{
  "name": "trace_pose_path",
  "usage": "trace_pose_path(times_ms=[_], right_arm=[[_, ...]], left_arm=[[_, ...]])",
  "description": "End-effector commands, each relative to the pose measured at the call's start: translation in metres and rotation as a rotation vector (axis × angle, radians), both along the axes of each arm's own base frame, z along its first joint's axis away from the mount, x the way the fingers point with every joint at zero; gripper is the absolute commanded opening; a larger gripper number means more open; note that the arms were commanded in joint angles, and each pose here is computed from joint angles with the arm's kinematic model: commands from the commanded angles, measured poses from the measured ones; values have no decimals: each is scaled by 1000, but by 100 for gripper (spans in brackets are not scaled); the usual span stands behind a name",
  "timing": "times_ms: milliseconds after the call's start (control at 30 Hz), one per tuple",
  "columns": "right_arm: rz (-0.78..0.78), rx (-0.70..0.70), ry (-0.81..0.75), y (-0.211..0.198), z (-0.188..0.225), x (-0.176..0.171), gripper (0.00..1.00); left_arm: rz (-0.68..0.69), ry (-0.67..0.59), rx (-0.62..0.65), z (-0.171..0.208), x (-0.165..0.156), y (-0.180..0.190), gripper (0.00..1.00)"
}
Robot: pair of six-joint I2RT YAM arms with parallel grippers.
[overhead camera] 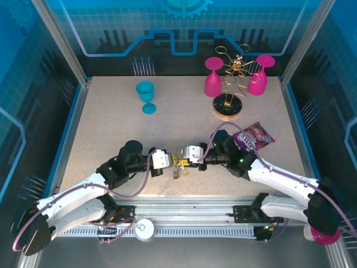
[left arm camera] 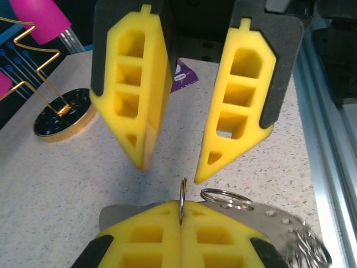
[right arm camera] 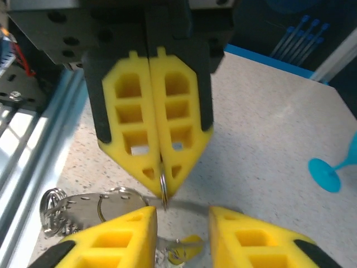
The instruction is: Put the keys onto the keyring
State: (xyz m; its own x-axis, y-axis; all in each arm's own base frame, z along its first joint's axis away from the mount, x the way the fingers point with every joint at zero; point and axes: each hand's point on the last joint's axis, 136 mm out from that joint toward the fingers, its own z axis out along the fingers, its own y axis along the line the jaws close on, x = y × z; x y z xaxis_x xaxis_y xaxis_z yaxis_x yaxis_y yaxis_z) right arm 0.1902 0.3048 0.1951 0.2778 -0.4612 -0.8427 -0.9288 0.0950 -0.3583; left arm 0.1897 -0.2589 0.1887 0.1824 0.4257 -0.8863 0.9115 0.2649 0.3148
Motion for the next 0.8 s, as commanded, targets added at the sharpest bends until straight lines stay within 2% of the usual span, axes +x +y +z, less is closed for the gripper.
trace_pose_path(times_ms=[0, 67, 167, 267, 433, 567, 667, 767], right_arm=[[-193, -13, -13, -20, -3, 22, 39], [-344, 72, 19, -31, 8, 39, 45], [-495, 170, 109, -39, 14, 56, 40], [-532, 182, 217, -33, 4, 59, 35], [-567, 129, 445, -13, -16, 49, 31], [-662, 12, 632, -5, -46, 39, 29], [-713, -36, 705, 3, -64, 32, 27], [-700, -44, 712, 20, -77, 21, 27]], left_arm=[[61, -70, -13, 24, 10, 5, 0], [112, -69, -9, 26, 15, 12, 0], [208, -65, -21, 33, 23, 23, 0], [293, -68, -33, 40, 32, 33, 0], [460, -64, -46, 50, 56, 50, 0], [619, -64, -79, 56, 84, 71, 0], [688, -23, -136, 61, 104, 83, 0], [705, 18, -171, 61, 120, 87, 0]])
